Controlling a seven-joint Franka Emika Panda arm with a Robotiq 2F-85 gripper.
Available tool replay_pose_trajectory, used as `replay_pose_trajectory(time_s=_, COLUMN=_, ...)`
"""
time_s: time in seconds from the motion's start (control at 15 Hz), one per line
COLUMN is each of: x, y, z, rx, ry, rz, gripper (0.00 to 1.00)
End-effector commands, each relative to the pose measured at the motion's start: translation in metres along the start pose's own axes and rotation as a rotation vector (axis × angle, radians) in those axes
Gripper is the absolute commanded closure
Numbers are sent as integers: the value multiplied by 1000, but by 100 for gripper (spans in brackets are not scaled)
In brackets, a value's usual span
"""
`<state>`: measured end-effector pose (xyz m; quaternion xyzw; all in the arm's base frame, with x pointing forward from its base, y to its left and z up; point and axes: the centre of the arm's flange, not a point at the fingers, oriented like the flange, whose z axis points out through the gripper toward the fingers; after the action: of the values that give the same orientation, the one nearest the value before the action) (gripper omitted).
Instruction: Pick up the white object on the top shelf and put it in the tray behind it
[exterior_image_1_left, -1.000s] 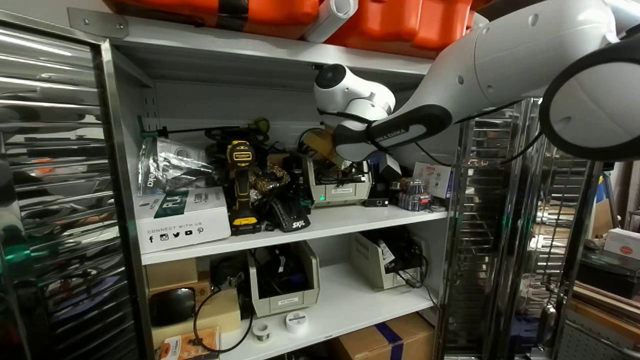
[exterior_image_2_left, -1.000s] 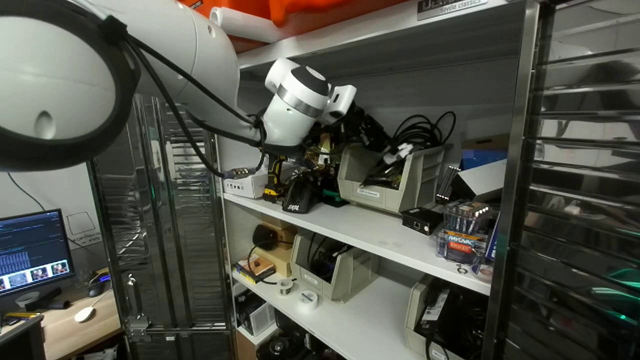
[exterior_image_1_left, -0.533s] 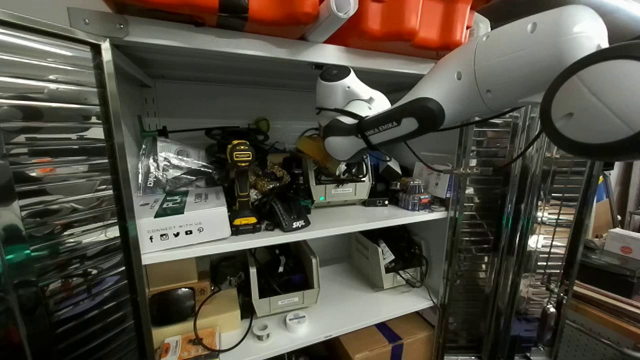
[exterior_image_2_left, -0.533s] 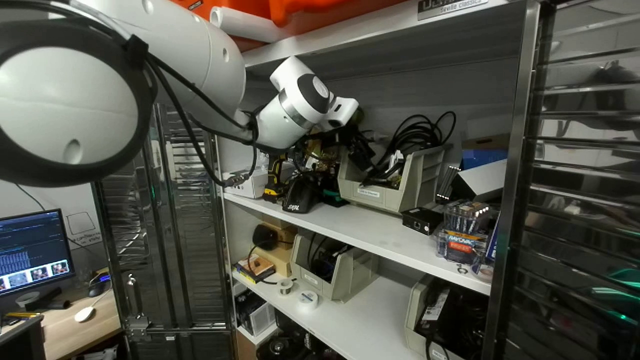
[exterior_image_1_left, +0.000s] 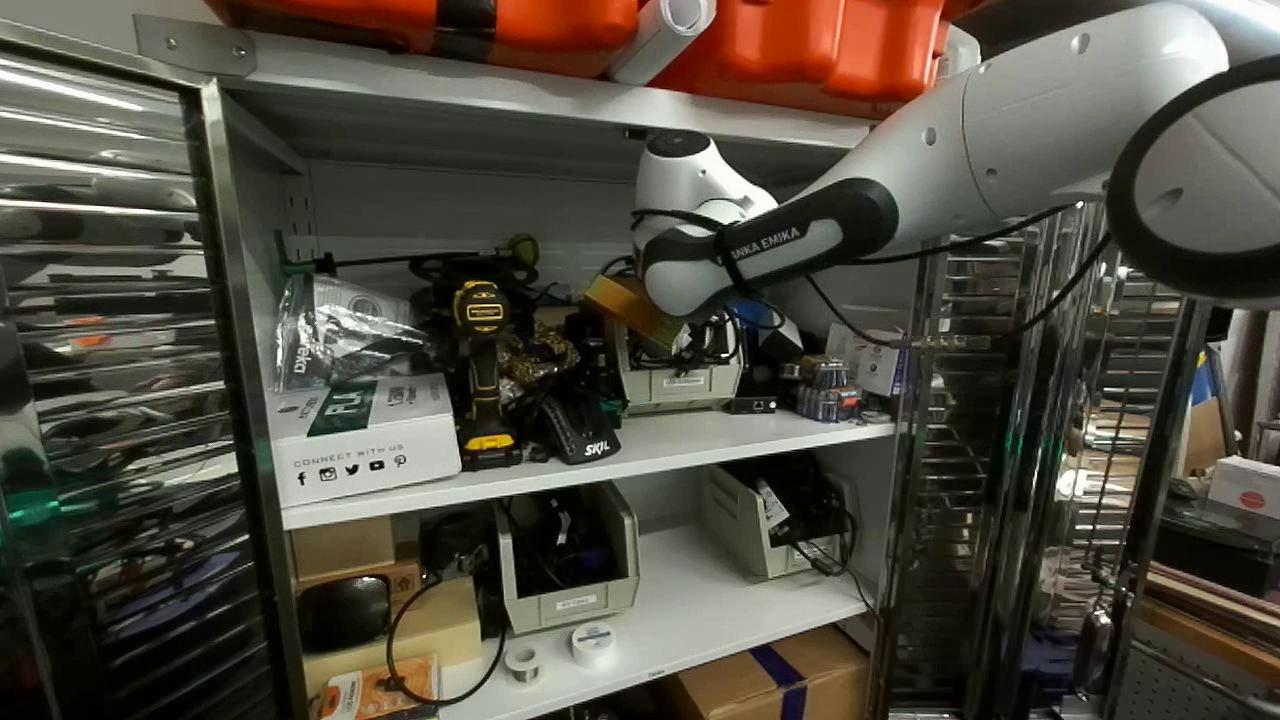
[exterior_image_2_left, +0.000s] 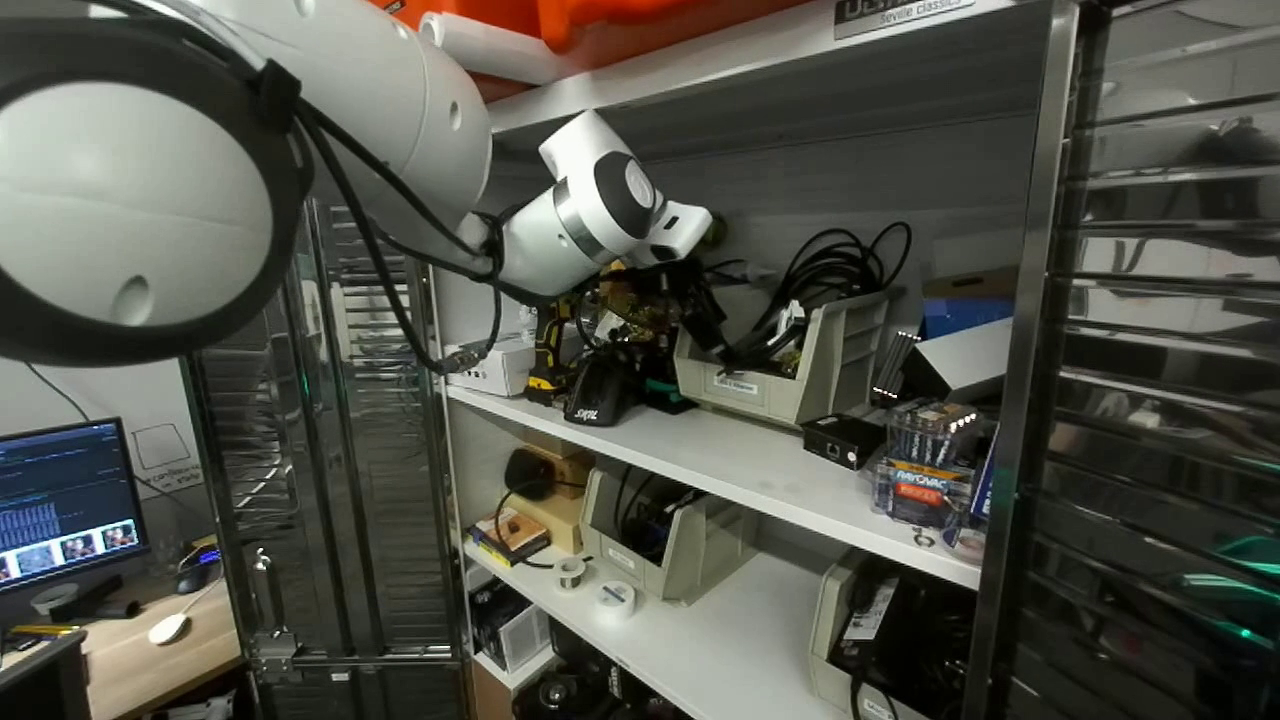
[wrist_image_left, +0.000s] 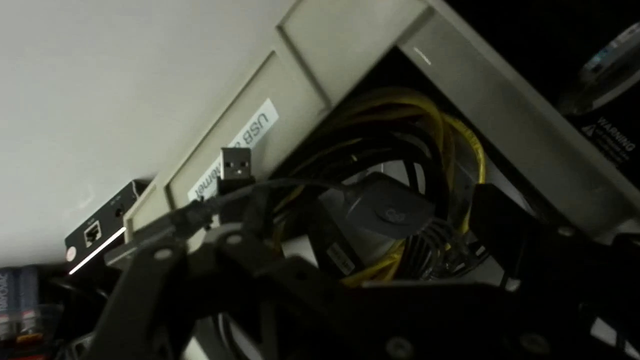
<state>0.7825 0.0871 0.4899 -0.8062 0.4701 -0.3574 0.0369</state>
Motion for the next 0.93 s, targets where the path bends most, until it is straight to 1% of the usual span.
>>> replay_pose_trajectory(time_s=0.0, x=16, y=23, z=-71, rx=15, ry=-108, rz=-43, gripper=0)
replay_pose_trajectory(time_s=0.27, x=1, y=46, z=-82, rx=-11, ry=-172, rz=-99, gripper=0)
replay_pose_trajectory(time_s=0.4, x=-1, y=56, z=-103, rx=-12, ry=-202, rz=-130, gripper=0)
replay_pose_trajectory(time_s=0.47, x=1, y=60, z=-121, rx=-10, ry=-225, rz=-146, gripper=0)
replay_pose_trajectory(time_s=0.53, x=1, y=67, z=-135, rx=-26, ry=-265, rz=-167, gripper=0)
replay_pose_trajectory(time_s=0.67, x=-9, y=89, z=-145, rx=-71, ry=-353, rz=-220, gripper=0)
replay_pose_trajectory(time_s=0.87, x=-26, y=120, z=-162, rx=-119, ry=-519, rz=-329, gripper=0)
